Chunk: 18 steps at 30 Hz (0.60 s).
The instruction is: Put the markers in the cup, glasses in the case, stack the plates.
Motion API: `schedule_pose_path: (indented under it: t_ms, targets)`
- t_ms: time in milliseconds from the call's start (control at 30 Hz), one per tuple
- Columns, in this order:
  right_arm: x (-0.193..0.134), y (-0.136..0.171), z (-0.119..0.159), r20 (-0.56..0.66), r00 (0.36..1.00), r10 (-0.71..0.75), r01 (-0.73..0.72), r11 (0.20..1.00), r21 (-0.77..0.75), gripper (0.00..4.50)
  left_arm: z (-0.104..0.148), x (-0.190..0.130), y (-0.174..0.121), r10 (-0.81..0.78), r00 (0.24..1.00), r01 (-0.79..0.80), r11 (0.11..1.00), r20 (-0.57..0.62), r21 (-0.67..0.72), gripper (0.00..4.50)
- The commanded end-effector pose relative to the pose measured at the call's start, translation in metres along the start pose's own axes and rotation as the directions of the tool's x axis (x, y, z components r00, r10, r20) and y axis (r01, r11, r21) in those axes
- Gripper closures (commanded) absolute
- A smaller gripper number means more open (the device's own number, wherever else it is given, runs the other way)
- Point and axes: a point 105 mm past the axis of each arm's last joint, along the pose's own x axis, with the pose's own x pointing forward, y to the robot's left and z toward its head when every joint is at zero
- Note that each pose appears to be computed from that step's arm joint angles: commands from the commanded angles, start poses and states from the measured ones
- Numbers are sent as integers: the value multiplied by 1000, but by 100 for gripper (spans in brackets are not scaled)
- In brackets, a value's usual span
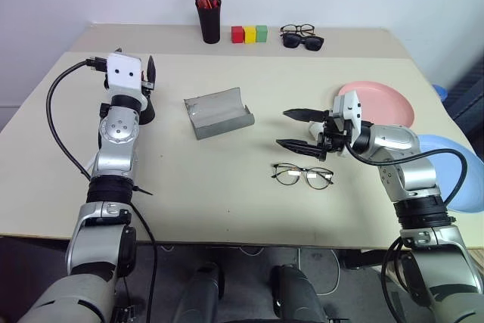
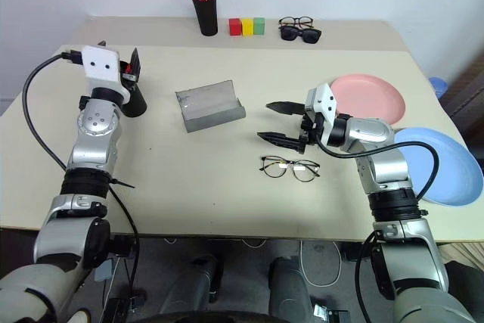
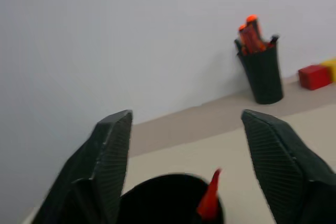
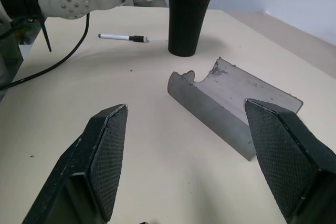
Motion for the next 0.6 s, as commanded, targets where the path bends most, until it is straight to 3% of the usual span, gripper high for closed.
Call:
schedule_pose_path:
  t_ms: [33,100,167,267,367,433,600]
  targets:
    - [-5,-5,15,28,999,-24,25,998,-49,90,37,-7,-3,-103,992,114,975,67,-190,117]
    - [-6,-5,16,25,999,-29,30,998,-48,90,44,-25,-10,-305,952,307,935,40,-180,117]
    - [-6,-5,16,22,999,-28,29,998,-48,90,48,-51,-16,-511,860,505,850,-3,-152,117]
    - [-2,1,22,52,998,22,-19,998,-55,90,23,-80,-6,-657,710,622,754,-255,-212,117]
    - [2,7,29,91,994,66,-59,995,-80,90,4,-89,12,-645,638,569,763,-421,-307,117]
    - [6,16,37,144,982,118,-104,989,-101,90,-18,-94,38,-555,603,475,827,-573,-301,117]
    - [15,26,37,186,965,184,-167,981,-102,90,-55,-105,79,-371,490,295,922,-789,-251,117]
